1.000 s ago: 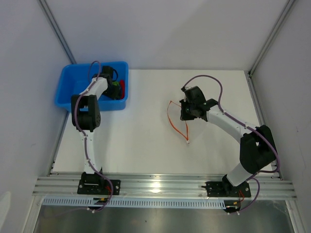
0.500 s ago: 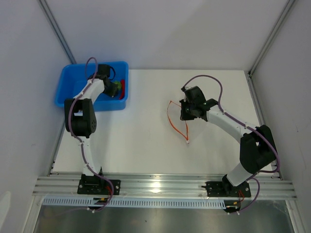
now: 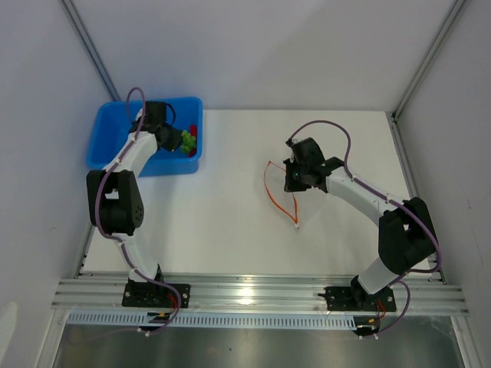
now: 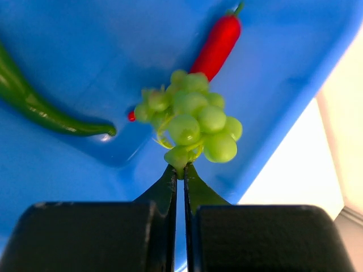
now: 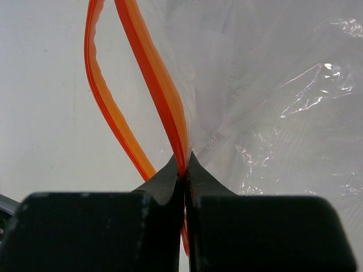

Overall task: Place the food in the zip-top bag and seal the zipper
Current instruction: Pick up the fake vegetable from the bin, then place the fake vegetable in the zipper food storage bag.

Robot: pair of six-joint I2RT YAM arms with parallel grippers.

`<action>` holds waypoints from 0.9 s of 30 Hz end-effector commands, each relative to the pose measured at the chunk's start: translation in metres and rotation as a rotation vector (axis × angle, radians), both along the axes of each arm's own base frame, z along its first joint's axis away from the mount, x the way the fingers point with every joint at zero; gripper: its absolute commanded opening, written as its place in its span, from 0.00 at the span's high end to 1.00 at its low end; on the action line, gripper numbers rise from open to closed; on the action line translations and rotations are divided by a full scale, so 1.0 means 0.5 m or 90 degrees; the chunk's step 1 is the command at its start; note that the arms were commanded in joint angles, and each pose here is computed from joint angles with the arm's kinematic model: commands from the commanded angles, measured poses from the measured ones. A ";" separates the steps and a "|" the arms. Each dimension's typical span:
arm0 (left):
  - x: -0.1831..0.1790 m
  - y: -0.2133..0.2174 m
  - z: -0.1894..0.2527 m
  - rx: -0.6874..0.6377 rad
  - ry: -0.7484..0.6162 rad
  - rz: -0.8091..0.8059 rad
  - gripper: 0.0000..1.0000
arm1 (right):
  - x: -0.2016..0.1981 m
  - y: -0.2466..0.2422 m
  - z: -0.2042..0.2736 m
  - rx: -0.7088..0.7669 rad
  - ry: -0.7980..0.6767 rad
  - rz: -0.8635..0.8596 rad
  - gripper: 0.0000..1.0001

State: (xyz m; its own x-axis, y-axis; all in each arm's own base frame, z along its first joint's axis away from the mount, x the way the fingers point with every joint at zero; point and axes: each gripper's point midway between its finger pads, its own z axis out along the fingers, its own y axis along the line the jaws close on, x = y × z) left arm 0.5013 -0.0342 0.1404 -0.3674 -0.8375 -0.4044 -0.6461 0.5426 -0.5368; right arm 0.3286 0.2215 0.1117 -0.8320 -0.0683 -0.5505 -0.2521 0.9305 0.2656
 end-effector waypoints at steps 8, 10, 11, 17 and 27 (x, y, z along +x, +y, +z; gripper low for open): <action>-0.031 -0.015 0.119 0.018 -0.130 -0.072 0.99 | 0.012 0.019 0.037 0.039 -0.026 0.002 1.00; -0.046 -0.012 0.143 0.029 -0.162 -0.079 0.99 | 0.012 0.024 0.040 0.042 -0.026 0.005 1.00; -0.050 -0.010 0.153 0.035 -0.173 -0.081 1.00 | 0.011 0.027 0.040 0.043 -0.026 0.008 1.00; -0.085 -0.008 0.206 0.058 -0.217 -0.098 0.99 | 0.012 0.036 0.035 0.039 -0.017 0.014 1.00; -0.167 -0.079 0.289 0.045 -0.351 -0.247 0.99 | 0.018 0.062 0.052 0.032 -0.018 0.025 1.00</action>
